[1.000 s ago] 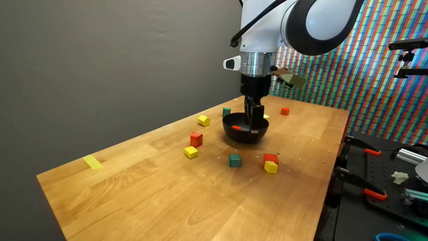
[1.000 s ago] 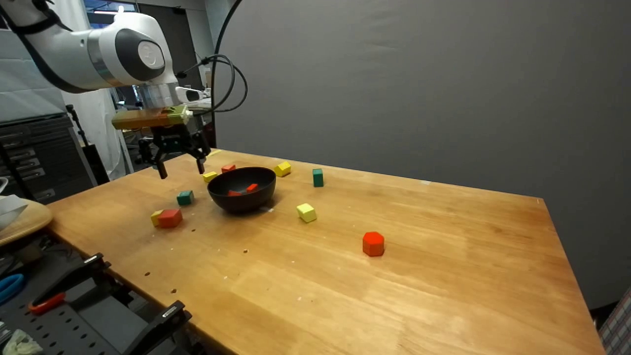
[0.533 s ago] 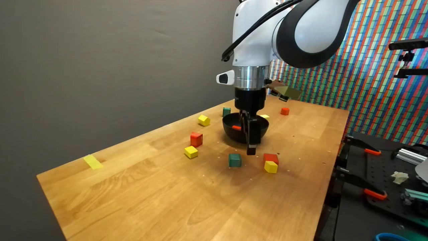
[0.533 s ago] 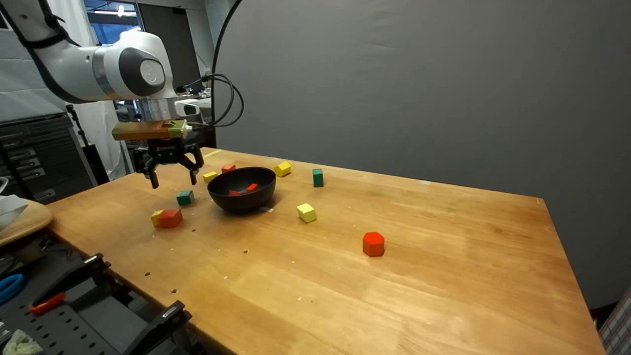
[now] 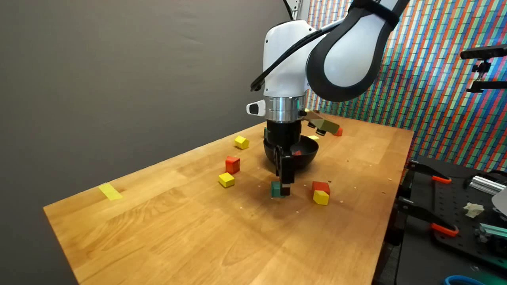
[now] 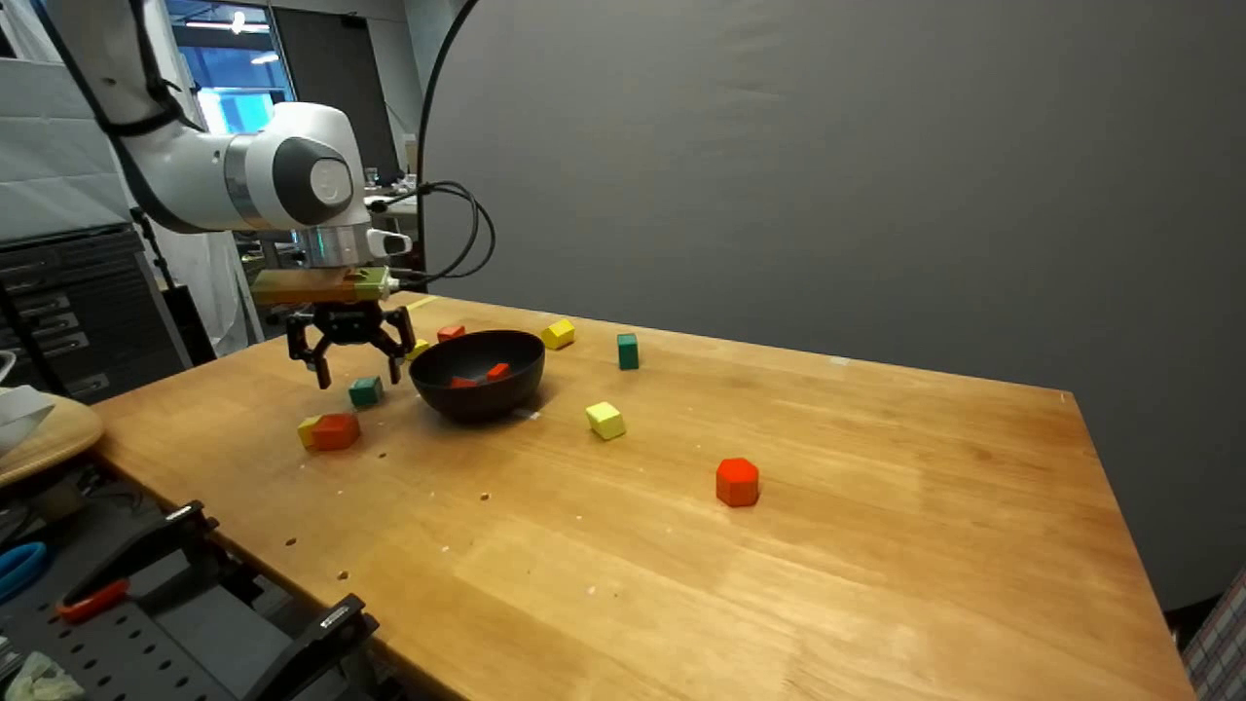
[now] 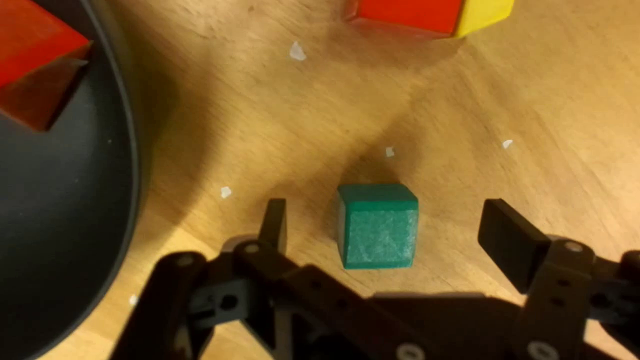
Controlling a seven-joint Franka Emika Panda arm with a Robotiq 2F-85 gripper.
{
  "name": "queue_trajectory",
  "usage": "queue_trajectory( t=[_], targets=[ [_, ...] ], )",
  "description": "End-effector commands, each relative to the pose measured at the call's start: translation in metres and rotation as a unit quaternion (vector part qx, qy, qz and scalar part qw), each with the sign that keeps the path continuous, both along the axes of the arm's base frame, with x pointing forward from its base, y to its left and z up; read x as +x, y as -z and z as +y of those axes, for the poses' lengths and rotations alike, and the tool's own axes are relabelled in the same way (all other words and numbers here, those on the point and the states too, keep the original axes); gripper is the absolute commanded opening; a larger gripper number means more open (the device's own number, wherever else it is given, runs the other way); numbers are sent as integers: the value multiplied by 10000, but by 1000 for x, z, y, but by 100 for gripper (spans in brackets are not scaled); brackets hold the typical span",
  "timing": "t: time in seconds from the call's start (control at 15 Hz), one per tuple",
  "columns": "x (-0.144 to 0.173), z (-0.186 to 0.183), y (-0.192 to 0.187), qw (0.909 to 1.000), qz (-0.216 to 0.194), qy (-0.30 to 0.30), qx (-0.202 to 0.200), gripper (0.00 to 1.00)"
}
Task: Put all the blocks on the table in the black bowl
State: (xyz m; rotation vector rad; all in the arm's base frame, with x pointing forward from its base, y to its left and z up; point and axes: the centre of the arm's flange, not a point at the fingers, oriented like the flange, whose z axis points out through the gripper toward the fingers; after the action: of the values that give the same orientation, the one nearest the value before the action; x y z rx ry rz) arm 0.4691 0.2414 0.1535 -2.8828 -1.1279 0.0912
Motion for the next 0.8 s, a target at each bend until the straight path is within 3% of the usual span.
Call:
queue_trajectory(
  t=[0.0,0.27,0.47,0.6,0.73],
  targets=[
    [16,8,12,9999,-74,-81,67,66],
    [16,6,6,9999,-109,-59,-24,33],
    [12,-2,-20,9995,-268,-103,-122,14],
    [5,-9,-54,9994,-227,-109,-238,14],
    [-3,-23,-96,9968,-681,-121,-398,14]
  ],
)
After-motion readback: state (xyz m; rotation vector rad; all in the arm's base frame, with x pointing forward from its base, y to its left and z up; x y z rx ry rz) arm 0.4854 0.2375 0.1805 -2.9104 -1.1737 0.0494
